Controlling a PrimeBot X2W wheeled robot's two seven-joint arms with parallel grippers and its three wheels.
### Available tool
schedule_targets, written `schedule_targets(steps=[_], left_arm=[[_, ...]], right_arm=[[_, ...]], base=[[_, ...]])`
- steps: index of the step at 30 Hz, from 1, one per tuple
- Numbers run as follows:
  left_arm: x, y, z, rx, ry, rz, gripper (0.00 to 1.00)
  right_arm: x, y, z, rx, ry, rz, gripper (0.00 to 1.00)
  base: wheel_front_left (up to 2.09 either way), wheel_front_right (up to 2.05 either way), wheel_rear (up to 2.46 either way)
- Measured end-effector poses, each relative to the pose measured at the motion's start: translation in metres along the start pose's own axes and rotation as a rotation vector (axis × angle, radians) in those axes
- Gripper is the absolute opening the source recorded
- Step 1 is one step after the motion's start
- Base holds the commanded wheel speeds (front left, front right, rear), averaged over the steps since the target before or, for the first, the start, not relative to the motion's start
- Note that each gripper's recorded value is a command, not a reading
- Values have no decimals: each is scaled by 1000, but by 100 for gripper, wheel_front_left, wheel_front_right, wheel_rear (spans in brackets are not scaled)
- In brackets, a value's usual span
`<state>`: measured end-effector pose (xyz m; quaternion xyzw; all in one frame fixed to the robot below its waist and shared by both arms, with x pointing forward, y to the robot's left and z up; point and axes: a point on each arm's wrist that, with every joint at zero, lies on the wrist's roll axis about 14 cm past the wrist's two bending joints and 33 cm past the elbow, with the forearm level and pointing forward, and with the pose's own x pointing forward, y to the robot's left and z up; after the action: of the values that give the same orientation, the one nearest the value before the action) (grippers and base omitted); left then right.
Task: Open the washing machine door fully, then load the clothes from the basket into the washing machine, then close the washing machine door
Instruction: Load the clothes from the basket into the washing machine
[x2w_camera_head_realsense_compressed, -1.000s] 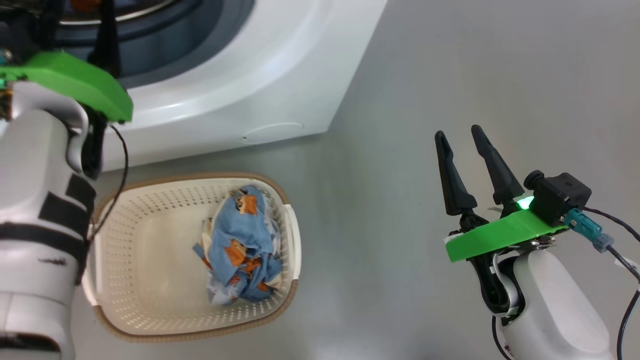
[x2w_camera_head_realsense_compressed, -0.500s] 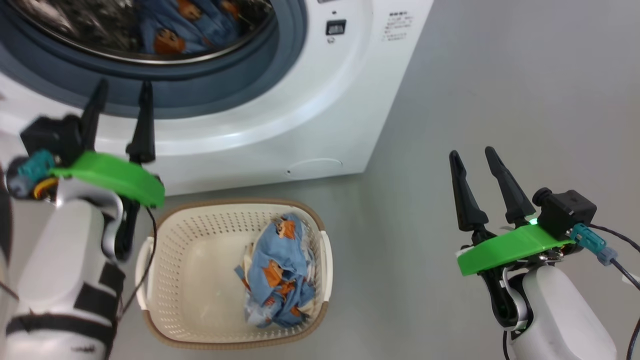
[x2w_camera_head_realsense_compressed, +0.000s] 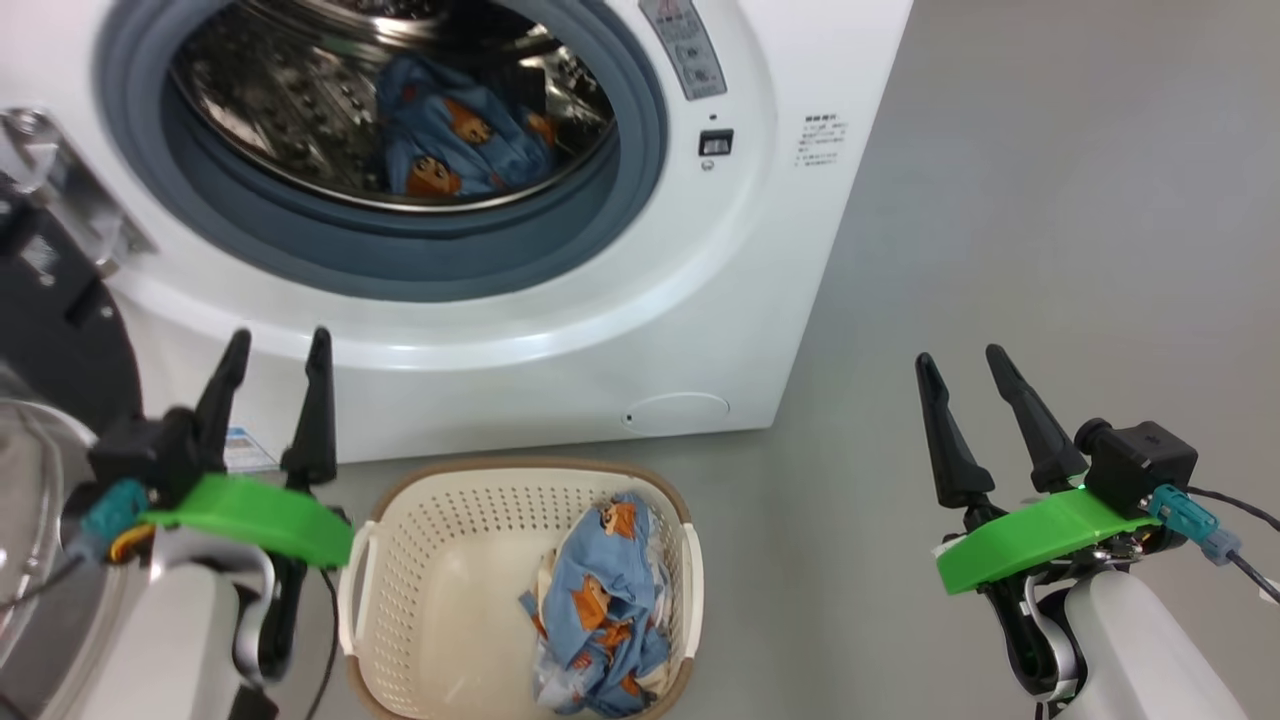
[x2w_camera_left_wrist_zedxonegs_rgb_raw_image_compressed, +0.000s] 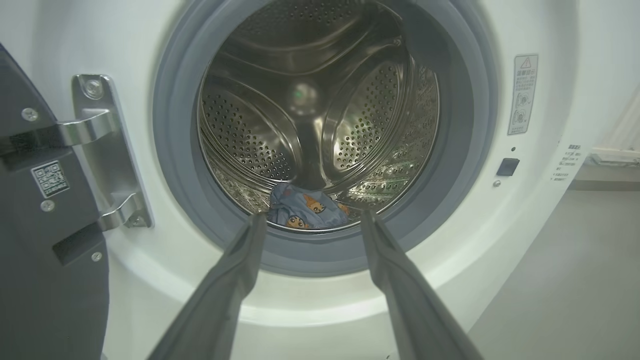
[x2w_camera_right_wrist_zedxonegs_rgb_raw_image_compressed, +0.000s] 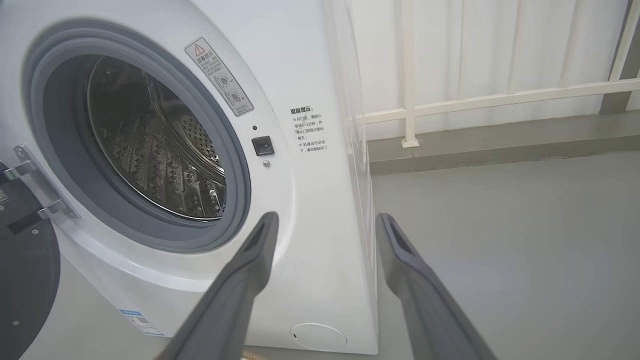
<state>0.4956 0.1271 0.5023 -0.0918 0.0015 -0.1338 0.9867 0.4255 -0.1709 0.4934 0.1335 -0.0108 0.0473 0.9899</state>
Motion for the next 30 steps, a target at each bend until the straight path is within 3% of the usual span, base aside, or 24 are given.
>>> schedule_targets(steps=[13, 30], left_arm=[[-52, 8, 2, -21, -29, 59, 100], [-70, 6, 3, -33, -46, 94, 100]], right_arm=[[-7, 6, 19, -24, -42, 29, 100], [-15, 5, 20, -30, -43, 27, 100]], base=[[0, 0, 0], [0, 0, 0]])
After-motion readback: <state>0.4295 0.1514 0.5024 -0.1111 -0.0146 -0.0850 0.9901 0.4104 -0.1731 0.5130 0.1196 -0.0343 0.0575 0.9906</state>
